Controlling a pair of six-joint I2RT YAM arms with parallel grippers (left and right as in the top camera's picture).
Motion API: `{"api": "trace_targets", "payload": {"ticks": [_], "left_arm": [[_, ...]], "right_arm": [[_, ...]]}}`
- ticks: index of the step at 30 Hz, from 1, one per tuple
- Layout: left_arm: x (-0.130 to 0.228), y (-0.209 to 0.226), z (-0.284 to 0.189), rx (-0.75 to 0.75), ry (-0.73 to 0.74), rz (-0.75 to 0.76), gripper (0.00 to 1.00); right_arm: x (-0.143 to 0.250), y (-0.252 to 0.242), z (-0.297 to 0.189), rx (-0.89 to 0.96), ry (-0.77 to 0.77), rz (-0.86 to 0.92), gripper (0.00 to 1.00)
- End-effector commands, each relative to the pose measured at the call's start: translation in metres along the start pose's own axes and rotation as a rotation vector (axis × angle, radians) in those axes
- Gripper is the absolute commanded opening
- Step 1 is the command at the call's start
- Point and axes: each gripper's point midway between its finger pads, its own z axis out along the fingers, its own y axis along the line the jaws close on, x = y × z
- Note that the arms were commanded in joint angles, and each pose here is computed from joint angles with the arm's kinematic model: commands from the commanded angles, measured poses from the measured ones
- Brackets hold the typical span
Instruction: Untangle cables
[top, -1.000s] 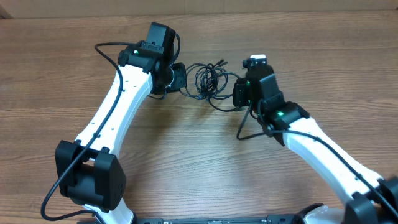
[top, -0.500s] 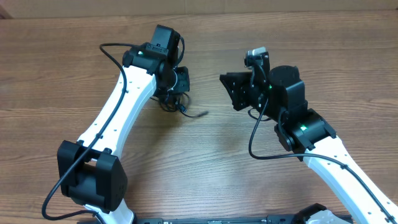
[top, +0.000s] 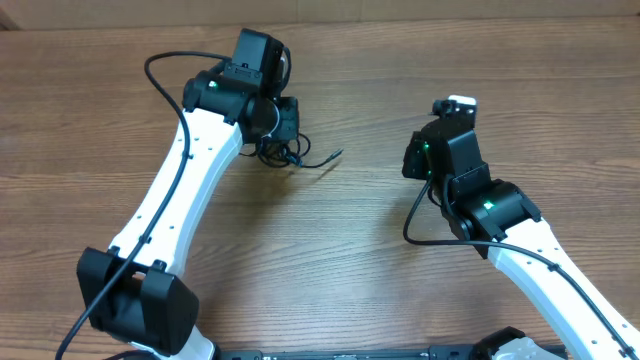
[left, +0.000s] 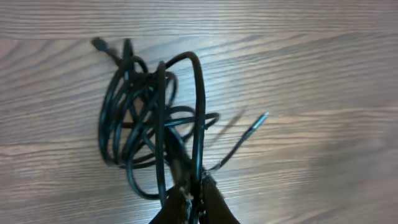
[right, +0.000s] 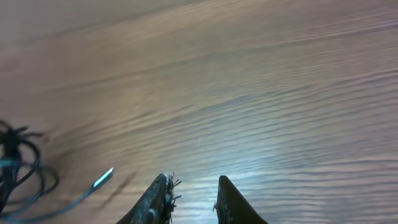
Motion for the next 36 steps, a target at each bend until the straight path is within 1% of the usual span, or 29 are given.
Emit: {"api": "trace_targets", "payload": {"ticks": [1, 3, 4, 5, 7, 8, 9, 10, 11, 13, 14, 17, 18, 21, 26, 29, 31, 33, 35, 36], "left_arm": [[0.013, -0.046, 0.005, 0.11, 0.031, 0.064, 0.04], [0.022, -0.048, 0.017, 0.068, 0.062, 0.092, 0.04], [0.026, -0.046, 0.022, 0.038, 0.075, 0.099, 0.06], [0.028, -0.039, 0.026, -0.006, 0.083, 0.104, 0.1], [0.029, -0.024, 0.029, -0.093, 0.085, 0.093, 0.19], [0.026, -0.013, 0.028, -0.133, 0.074, 0.059, 0.23], [0.023, -0.006, 0.028, -0.147, 0.066, 0.028, 0.25], [0.019, -0.001, 0.027, -0.149, 0.058, 0.005, 0.32], [0.013, 0.008, 0.027, -0.141, 0.048, -0.045, 0.46], [0.008, 0.021, 0.027, -0.142, 0.046, -0.122, 0.61], [0.005, 0.025, 0.028, -0.106, 0.054, -0.168, 0.69], [0.004, 0.019, 0.035, -0.013, 0.087, -0.187, 0.74], [0.008, 0.008, 0.045, 0.054, 0.125, -0.154, 0.75], [0.018, -0.004, 0.064, 0.12, 0.192, -0.095, 0.75], [0.05, -0.023, 0.103, 0.264, 0.367, -0.037, 0.74], [0.062, -0.019, 0.122, 0.26, 0.426, -0.049, 0.73], [0.068, -0.016, 0.134, 0.256, 0.449, -0.048, 0.66], [0.072, -0.018, 0.141, 0.277, 0.469, -0.038, 0.38], [0.069, -0.022, 0.137, 0.309, 0.453, 0.003, 0.04], [0.065, -0.023, 0.133, 0.312, 0.442, 0.011, 0.04]], "right_arm": [[-0.016, -0.009, -0.005, 0.055, -0.059, 0.054, 0.22], [-0.015, -0.009, -0.005, 0.055, -0.058, 0.055, 0.22], [-0.015, -0.009, -0.005, 0.056, -0.057, 0.055, 0.22], [-0.015, -0.009, -0.005, 0.056, -0.056, 0.054, 0.22], [-0.015, -0.01, -0.005, 0.061, -0.057, 0.054, 0.3], [-0.015, -0.01, -0.005, 0.062, -0.056, 0.053, 0.35], [-0.015, -0.01, -0.005, 0.062, -0.056, 0.053, 0.35], [-0.014, -0.01, -0.005, 0.062, -0.055, 0.053, 0.35], [-0.014, -0.011, -0.005, 0.063, -0.054, 0.052, 0.35], [-0.014, -0.01, -0.005, 0.062, -0.054, 0.052, 0.36], [-0.014, -0.01, -0.005, 0.062, -0.054, 0.053, 0.36], [-0.014, -0.01, -0.005, 0.062, -0.054, 0.053, 0.36], [-0.014, -0.01, -0.005, 0.061, -0.054, 0.052, 0.36], [-0.014, -0.01, -0.005, 0.061, -0.053, 0.052, 0.37], [-0.014, -0.01, -0.005, 0.061, -0.053, 0.052, 0.39], [-0.014, -0.01, -0.005, 0.061, -0.053, 0.052, 0.4], [-0.014, -0.01, -0.005, 0.061, -0.053, 0.052, 0.4], [-0.014, -0.01, -0.005, 0.061, -0.053, 0.052, 0.4], [-0.014, -0.01, -0.005, 0.062, -0.054, 0.052, 0.4], [-0.014, -0.01, -0.005, 0.062, -0.054, 0.052, 0.4]]}}
